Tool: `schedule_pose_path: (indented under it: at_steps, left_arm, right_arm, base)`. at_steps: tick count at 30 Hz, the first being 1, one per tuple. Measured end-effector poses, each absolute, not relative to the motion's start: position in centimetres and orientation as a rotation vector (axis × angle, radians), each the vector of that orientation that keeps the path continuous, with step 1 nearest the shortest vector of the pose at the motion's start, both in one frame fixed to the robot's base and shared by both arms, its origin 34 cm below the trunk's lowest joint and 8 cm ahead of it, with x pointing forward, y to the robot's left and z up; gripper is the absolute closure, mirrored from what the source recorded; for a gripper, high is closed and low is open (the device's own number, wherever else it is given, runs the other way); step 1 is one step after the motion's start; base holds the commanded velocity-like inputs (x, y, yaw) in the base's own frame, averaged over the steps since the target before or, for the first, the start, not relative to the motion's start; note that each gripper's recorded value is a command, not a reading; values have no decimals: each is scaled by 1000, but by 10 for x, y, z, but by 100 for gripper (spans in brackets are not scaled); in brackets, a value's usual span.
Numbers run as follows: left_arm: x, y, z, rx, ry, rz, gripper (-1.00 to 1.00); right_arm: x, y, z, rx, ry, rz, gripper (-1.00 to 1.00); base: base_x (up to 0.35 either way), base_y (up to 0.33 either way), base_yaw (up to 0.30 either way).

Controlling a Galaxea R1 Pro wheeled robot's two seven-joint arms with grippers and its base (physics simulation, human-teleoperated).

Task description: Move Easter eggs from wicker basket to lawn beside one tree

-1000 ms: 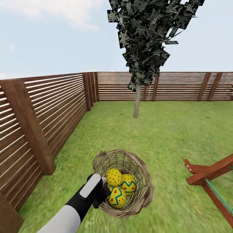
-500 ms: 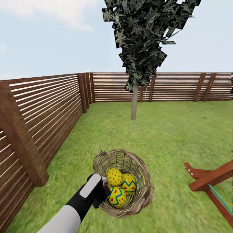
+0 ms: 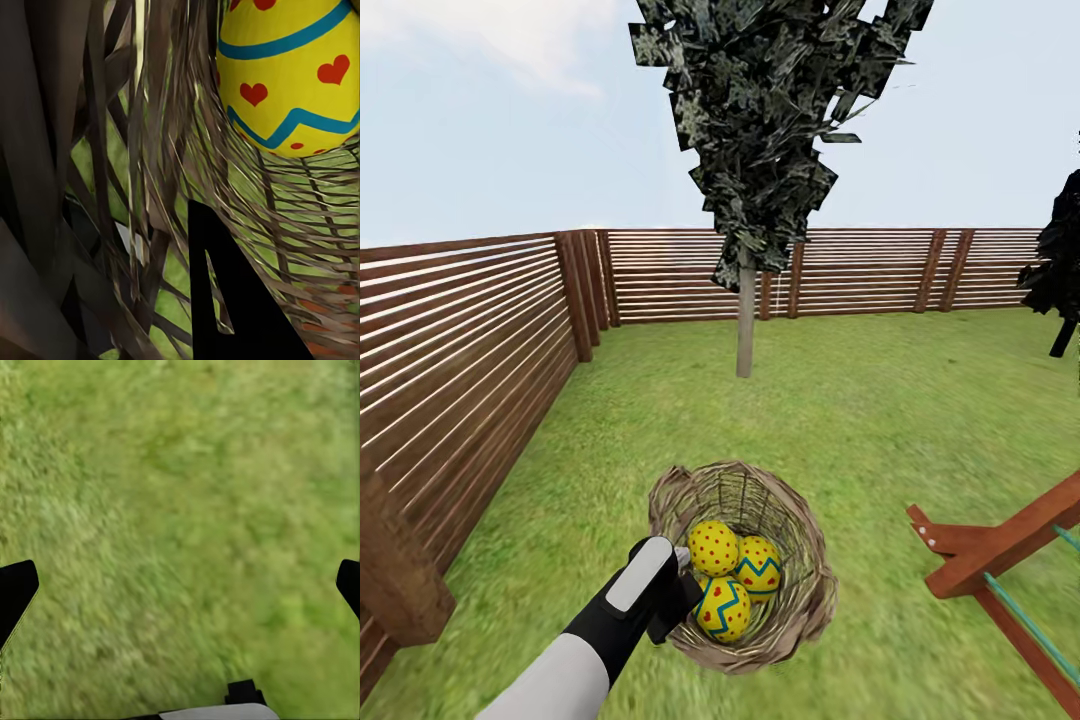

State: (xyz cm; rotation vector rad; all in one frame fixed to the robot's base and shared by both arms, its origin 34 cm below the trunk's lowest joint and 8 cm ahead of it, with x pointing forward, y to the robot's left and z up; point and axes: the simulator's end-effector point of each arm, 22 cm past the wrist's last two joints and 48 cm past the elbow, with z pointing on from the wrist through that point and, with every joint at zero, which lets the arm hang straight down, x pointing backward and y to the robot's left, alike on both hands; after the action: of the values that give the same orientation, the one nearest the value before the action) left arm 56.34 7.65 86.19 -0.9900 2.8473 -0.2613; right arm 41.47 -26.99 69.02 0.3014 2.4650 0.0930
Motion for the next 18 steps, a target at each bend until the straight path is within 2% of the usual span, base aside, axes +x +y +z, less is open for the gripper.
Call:
schedule_pose_path:
  at_steps: [14,18]
  left_arm:
    - [561,74,859,-954,2858,-246,100]
    - [561,74,858,-951,2858,-244,100]
  right_arm:
    - [413,-269,688,296,2471,93,-100]
    - [413,-269,688,297,2471,93,-100]
  base:
    - [336,76,-11]
    - [336,74,-163]
